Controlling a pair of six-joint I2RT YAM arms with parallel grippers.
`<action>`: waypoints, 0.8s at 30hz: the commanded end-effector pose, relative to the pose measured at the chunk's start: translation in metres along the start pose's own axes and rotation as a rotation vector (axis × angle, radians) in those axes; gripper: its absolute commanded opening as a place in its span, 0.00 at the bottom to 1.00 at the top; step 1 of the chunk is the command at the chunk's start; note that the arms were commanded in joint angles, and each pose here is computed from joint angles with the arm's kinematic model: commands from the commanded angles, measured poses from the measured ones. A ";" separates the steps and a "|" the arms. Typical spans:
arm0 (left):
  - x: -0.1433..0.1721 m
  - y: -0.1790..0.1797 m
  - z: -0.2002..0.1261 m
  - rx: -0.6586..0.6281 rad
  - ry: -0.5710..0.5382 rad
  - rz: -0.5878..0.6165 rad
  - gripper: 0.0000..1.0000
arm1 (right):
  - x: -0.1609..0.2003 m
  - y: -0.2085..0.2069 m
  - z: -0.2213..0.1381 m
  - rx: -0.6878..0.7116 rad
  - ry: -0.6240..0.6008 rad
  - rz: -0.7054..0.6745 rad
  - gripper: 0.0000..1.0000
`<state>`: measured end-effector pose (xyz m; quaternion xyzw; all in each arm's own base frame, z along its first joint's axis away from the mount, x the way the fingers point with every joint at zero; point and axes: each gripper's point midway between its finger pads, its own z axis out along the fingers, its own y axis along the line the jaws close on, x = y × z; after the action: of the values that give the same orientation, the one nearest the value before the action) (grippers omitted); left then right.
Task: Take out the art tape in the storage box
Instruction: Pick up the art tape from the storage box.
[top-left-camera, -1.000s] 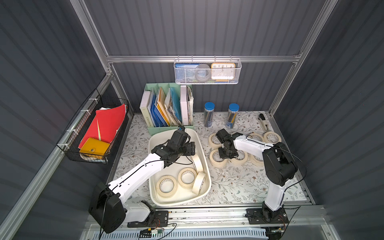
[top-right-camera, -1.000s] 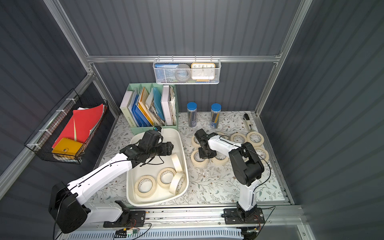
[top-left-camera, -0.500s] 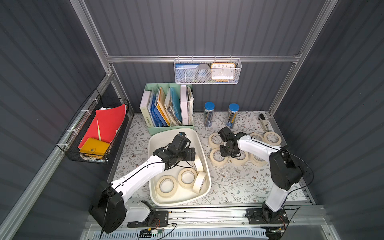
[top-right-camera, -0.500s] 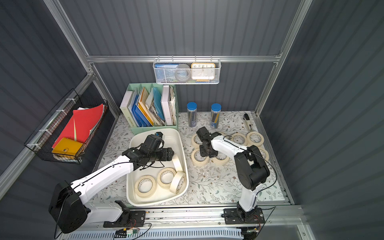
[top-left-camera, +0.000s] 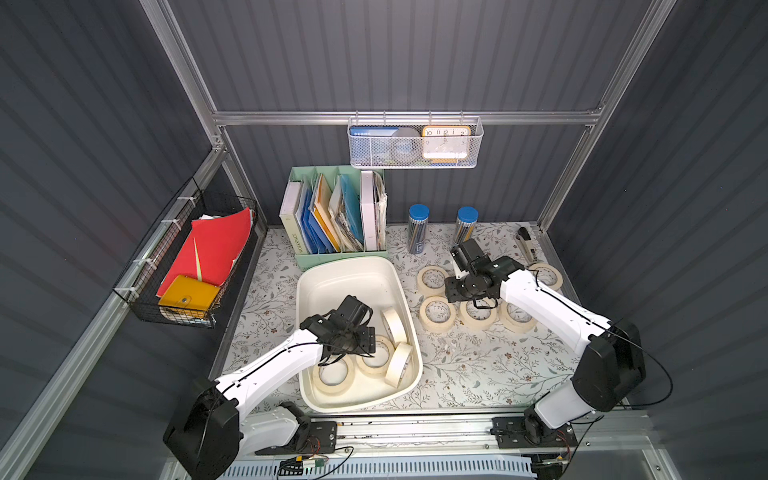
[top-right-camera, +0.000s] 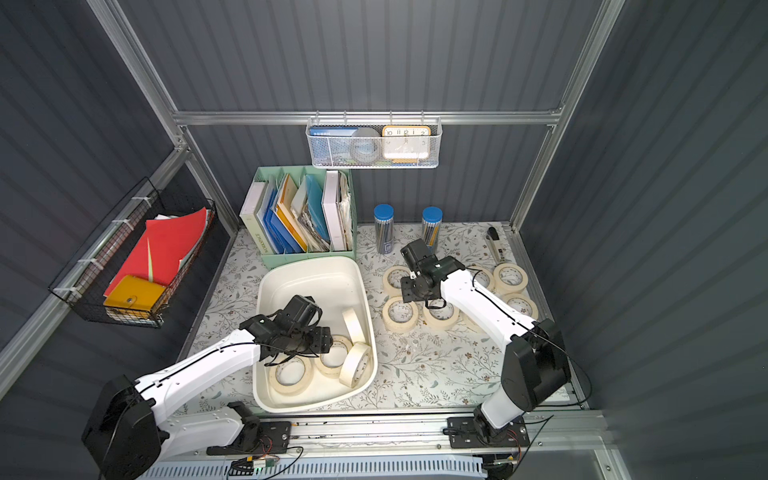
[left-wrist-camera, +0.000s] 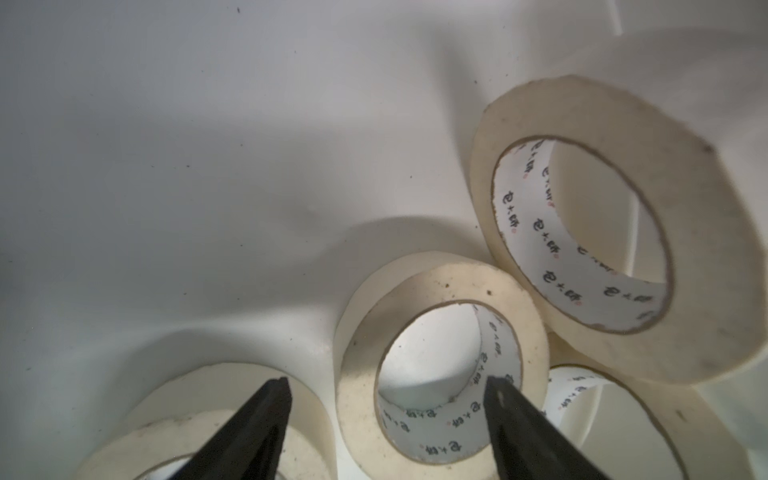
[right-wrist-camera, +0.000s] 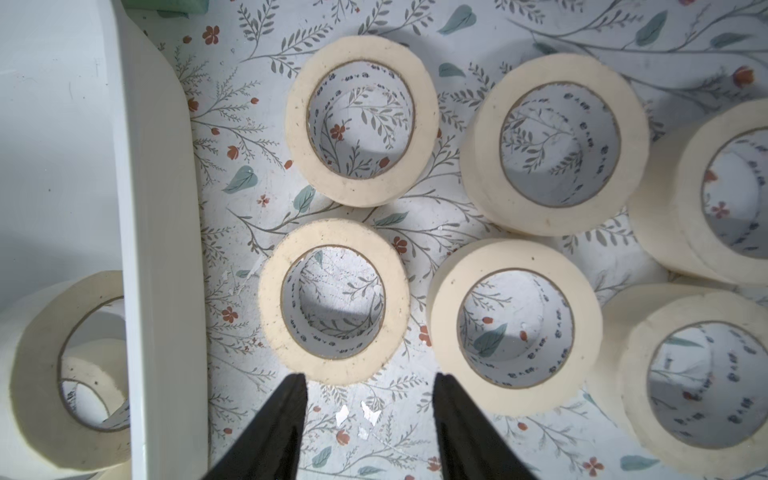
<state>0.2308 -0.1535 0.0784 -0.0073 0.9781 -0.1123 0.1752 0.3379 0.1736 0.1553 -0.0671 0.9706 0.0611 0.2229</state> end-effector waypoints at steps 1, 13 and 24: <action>0.006 -0.004 0.011 0.026 0.037 -0.026 0.79 | 0.008 0.003 -0.016 -0.023 0.017 -0.019 0.64; 0.013 -0.007 0.038 0.039 0.080 -0.029 0.66 | 0.027 -0.010 -0.036 -0.006 0.005 0.019 0.99; -0.014 -0.012 0.022 0.004 0.016 0.014 0.28 | 0.024 -0.007 -0.044 -0.029 -0.012 0.028 0.99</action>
<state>0.2313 -0.1600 0.0413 -0.0066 0.9858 -0.1044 0.1312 0.3027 0.1574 0.1737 -0.0562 0.9701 0.0717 0.2247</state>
